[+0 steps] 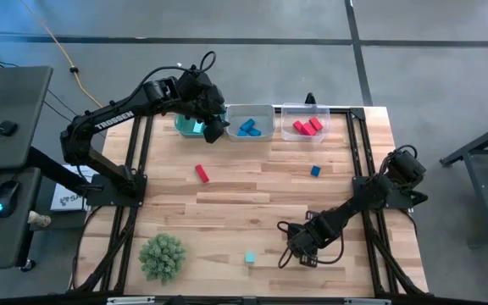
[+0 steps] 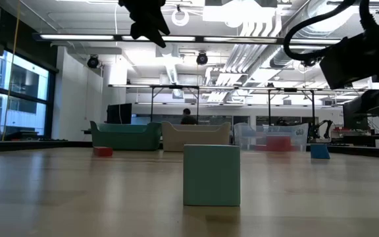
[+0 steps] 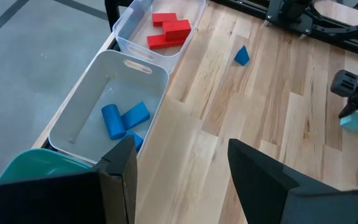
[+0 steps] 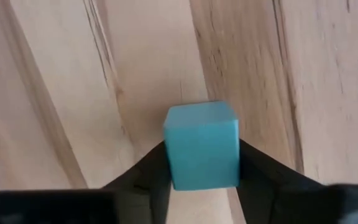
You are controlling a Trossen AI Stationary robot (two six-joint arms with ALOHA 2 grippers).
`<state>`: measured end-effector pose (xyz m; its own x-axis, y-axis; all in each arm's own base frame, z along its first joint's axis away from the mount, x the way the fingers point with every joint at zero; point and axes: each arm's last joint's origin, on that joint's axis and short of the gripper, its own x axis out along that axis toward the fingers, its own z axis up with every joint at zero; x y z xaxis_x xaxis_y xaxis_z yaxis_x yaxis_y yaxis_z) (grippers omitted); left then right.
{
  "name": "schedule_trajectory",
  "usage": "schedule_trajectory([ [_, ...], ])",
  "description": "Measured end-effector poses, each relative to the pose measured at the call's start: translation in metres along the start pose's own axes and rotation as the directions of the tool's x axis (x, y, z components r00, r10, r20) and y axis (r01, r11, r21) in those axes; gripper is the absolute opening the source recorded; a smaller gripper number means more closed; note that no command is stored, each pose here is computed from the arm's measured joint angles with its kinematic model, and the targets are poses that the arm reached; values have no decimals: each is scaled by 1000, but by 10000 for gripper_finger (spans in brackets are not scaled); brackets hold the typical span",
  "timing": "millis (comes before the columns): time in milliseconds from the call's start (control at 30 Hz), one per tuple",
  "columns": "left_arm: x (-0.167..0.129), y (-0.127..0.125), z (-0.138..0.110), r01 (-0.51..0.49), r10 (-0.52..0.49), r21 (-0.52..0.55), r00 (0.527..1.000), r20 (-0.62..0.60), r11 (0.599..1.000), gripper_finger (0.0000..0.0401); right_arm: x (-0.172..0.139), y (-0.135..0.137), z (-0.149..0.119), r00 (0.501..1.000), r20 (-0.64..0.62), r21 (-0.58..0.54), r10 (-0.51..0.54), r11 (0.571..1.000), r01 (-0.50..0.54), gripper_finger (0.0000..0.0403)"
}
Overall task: Sort & place blocks by color
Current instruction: Put the light blue block into the green bin
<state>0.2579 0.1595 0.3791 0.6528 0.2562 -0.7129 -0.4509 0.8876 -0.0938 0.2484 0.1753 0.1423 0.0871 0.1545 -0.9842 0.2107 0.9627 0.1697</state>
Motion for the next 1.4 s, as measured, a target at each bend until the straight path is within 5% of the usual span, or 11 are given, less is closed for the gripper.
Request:
schedule_trajectory([
  [233,0,0,0,0,0,0,1000,0,1000,175,-5,2,7,998,-25,77,53,996,-51,108],
  [600,0,0,0,10,-10,32,1000,0,999,175,-54,6,58,985,165,77,40,996,-53,108],
  [900,0,0,0,11,-11,79,1000,-2,997,175,-103,-30,109,947,313,133,-70,991,29,108],
  [1400,0,0,-4,22,-14,203,999,-37,979,175,-170,-105,159,895,428,32,-123,992,121,108],
])
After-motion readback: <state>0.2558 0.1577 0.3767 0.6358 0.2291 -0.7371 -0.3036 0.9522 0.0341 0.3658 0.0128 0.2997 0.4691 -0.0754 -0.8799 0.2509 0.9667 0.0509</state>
